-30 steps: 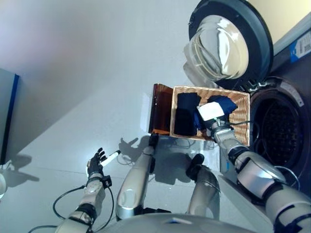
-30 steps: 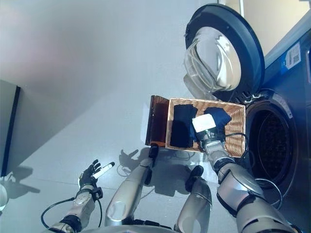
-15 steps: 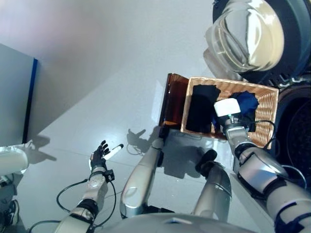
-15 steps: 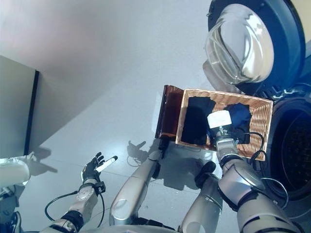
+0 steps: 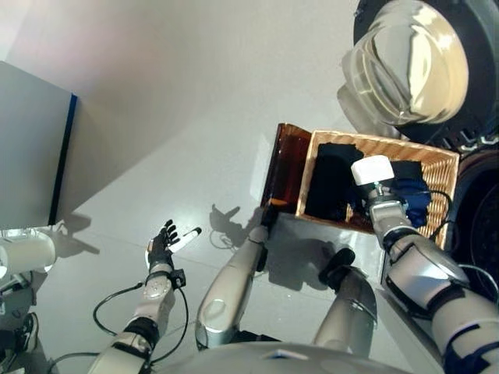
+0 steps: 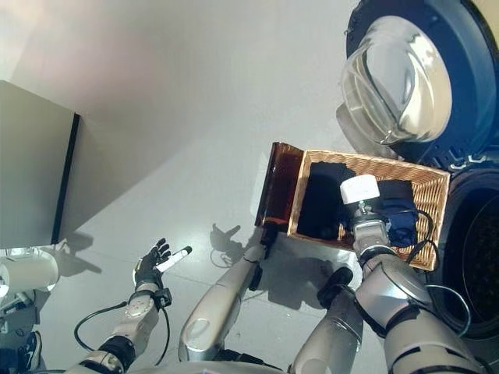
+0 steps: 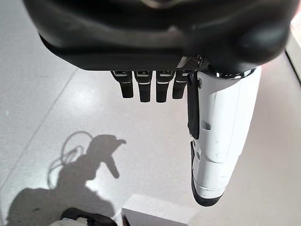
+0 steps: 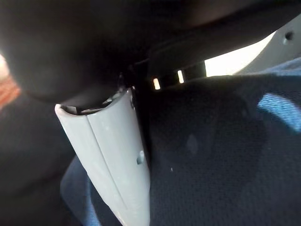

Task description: Pick up the clothes and place them into the washing machine

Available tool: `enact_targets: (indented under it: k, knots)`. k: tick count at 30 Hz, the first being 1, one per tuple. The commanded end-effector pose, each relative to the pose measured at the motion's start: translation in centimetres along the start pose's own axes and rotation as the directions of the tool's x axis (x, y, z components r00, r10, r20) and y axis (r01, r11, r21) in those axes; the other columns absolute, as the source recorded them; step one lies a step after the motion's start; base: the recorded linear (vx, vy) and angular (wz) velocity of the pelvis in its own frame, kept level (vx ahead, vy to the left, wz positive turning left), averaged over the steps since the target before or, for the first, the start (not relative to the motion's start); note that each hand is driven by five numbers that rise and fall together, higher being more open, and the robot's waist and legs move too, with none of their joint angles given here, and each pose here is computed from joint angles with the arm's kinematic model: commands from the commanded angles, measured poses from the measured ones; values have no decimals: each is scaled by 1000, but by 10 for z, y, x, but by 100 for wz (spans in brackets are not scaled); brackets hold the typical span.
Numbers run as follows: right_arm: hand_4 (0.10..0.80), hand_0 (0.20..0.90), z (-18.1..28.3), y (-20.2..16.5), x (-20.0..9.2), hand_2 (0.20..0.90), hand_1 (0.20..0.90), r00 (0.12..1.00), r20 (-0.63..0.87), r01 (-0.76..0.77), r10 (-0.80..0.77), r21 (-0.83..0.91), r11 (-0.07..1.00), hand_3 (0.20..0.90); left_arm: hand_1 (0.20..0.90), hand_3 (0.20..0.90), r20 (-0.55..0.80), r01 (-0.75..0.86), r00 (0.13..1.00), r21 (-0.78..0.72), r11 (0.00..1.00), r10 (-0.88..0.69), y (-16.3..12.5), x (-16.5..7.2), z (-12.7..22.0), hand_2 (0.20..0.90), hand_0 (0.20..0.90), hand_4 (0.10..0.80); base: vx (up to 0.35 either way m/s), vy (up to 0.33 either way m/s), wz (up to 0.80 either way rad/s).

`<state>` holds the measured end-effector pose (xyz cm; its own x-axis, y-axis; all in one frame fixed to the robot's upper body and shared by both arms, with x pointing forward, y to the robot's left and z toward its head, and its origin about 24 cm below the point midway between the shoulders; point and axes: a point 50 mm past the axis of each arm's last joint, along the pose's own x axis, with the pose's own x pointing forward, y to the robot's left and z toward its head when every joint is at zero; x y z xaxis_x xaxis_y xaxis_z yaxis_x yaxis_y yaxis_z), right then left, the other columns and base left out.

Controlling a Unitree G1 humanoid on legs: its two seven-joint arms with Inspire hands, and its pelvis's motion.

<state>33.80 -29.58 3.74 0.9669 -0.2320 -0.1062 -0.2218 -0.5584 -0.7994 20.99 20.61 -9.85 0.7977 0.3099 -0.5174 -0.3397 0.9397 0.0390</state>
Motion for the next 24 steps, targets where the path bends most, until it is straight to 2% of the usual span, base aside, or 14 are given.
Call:
enact_targets:
  k: [1,7,11,15,17,18,20,21,22,23,24]
  knots:
    - [300,200,-60,-49,19,200,200,975,-143,156,-170,-105,982,200,900,900,51,-83,995,12,996,82,17,3,8,900,900,800,12,1,-4]
    - [300,200,-65,-77,26,200,200,948,-173,270,-267,-5,963,200,900,900,41,-113,993,-7,994,113,24,4,6,900,900,800,9,9,-11]
    - [300,200,-58,-96,30,200,200,917,-240,376,-318,253,892,200,900,900,17,-148,989,-33,988,148,31,1,0,900,900,800,-17,31,-6]
    - [300,200,-45,-96,28,200,200,903,-308,424,-300,527,737,200,900,900,-12,-168,986,-34,985,167,36,-2,-8,900,900,800,16,15,-13]
    - [300,200,-35,-92,26,200,200,897,-368,440,-244,705,556,200,900,900,-30,-184,983,-36,982,183,39,-4,-13,900,900,800,7,40,-16]
    - [300,200,-30,-86,24,200,200,899,-383,438,-214,749,498,200,900,900,-36,-184,983,-34,982,183,39,-5,-15,900,900,800,9,54,-14]
    - [300,200,-20,-71,20,200,200,901,-422,433,-104,852,293,200,900,900,-47,-188,981,-24,982,187,42,-7,-19,900,900,800,2,51,-16]
    - [300,200,-17,-67,18,200,200,899,-436,438,-52,882,174,200,900,900,-48,-190,981,-20,982,189,43,-8,-19,900,900,800,0,49,-24]
    - [300,200,-12,-47,12,200,200,882,-461,466,99,883,-44,200,900,900,-38,-187,982,-15,982,186,43,-8,-18,900,900,800,0,34,-18]
    - [300,200,-12,-47,12,200,200,882,-461,466,99,883,-44,200,900,900,-38,-187,982,-15,982,186,43,-8,-18,900,900,800,-2,28,-15]
    - [300,200,-9,-43,10,200,200,876,-456,479,157,859,-178,200,900,900,-27,-186,982,-19,982,186,44,-7,-15,900,900,800,-9,25,-5]
